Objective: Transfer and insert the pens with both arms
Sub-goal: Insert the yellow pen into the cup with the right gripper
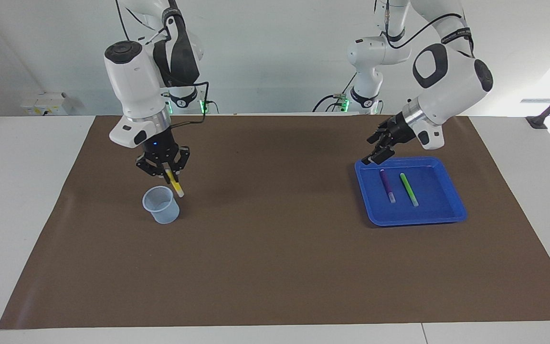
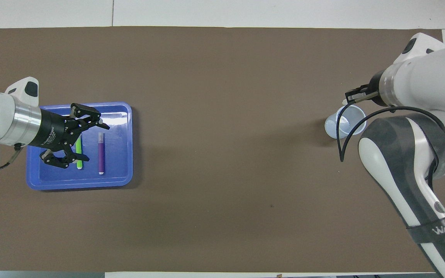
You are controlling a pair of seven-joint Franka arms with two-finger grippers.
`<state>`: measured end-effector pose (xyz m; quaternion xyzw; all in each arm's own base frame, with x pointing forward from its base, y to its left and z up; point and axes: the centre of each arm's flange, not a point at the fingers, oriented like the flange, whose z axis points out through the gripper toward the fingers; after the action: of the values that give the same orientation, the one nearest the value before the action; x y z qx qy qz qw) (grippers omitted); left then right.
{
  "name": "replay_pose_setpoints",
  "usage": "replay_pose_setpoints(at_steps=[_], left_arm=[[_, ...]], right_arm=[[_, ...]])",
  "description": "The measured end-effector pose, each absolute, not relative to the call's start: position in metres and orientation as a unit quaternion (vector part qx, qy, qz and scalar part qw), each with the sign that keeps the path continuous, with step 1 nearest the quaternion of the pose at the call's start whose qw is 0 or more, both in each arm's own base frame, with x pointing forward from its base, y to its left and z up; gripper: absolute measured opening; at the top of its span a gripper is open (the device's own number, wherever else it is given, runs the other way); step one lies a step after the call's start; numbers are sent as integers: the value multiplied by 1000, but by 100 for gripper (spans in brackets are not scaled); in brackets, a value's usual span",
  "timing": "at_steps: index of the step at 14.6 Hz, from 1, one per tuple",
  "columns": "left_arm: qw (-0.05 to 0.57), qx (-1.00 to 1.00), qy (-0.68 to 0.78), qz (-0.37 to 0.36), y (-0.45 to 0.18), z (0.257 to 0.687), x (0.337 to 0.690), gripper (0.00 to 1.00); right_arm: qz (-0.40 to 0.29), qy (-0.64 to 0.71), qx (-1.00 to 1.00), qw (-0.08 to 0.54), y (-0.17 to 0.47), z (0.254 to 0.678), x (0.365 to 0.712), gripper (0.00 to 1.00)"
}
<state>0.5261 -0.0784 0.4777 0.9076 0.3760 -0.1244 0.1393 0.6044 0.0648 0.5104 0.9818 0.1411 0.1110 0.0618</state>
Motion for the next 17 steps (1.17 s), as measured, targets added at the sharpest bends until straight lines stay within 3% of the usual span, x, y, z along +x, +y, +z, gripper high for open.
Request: replay_pose_setpoints(at_steps=[4,9,12,17], left_arm=[[102,972,198,-71,-21,461,534,100],[52,998,19,-37,5,384,550,100],[27,999,-39,-25,8,353,558,100],[17,998,-68,-10,7,316,552,88]], right_arm=[[79,113,988,74,53,477,617,19],[43,88,992,73,54,452,610,19],[38,87,993,73,52,449,609,19],[33,75,995,52,50,431,599,19]])
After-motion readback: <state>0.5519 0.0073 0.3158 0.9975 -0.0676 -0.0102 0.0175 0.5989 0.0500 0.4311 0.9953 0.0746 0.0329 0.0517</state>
